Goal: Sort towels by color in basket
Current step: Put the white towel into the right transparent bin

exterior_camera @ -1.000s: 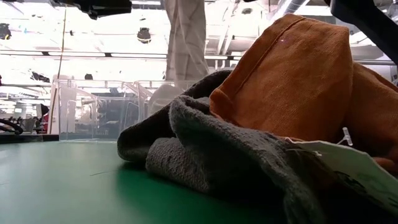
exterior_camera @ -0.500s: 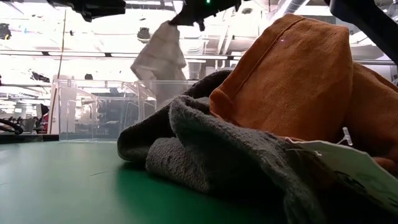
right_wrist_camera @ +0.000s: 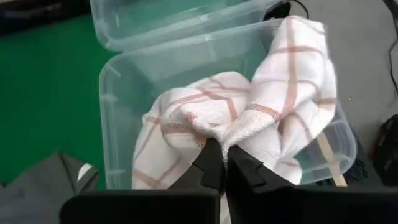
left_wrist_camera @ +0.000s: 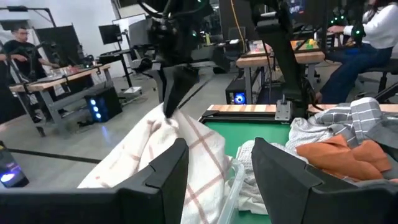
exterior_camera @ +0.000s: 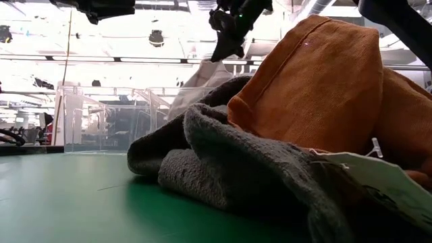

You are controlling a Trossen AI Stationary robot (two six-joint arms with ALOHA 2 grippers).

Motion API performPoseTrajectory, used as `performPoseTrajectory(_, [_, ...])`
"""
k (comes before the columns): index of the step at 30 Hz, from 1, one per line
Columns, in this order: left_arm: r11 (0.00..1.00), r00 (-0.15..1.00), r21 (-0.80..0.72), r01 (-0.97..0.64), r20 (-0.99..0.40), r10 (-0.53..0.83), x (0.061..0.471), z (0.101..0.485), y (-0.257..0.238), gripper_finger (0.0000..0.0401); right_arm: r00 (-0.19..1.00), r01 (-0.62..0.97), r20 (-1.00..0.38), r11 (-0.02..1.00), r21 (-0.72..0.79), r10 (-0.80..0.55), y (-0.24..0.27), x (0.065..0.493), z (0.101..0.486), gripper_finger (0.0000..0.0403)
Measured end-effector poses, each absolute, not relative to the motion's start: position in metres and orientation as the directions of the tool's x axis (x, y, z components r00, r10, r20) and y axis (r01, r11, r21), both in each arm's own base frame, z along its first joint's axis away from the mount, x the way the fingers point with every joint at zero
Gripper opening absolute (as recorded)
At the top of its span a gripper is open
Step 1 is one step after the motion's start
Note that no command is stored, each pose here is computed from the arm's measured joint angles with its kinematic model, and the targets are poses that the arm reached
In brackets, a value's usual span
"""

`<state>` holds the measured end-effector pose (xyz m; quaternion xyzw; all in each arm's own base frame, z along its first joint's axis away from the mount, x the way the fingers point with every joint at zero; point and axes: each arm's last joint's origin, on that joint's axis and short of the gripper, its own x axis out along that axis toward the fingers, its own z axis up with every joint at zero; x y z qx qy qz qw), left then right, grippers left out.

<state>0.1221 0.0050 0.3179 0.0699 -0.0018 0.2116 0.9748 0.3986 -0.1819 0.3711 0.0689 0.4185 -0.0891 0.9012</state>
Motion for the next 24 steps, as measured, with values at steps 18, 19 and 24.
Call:
performPoseTrajectory(18, [0.921,0.929,0.125,-0.37,0.072,0.363,0.122,0.322,0.004,0.0167,0.508,0.074,-0.845,0.986,-0.151,-0.167,-0.191,0.471,0.255,0.0026])
performPoseTrajectory(19, [0.919,0.929,0.132,-0.37,0.072,0.364,0.122,0.322,0.004,0.0167,0.519,0.064,-0.836,0.983,-0.172,-0.18,-0.193,0.474,0.253,0.0025])
performPoseTrajectory(24, [0.917,0.929,0.15,-0.37,0.073,0.363,0.122,0.322,0.004,0.0167,0.511,0.009,-0.841,0.979,-0.203,-0.179,-0.197,0.484,0.229,0.0025])
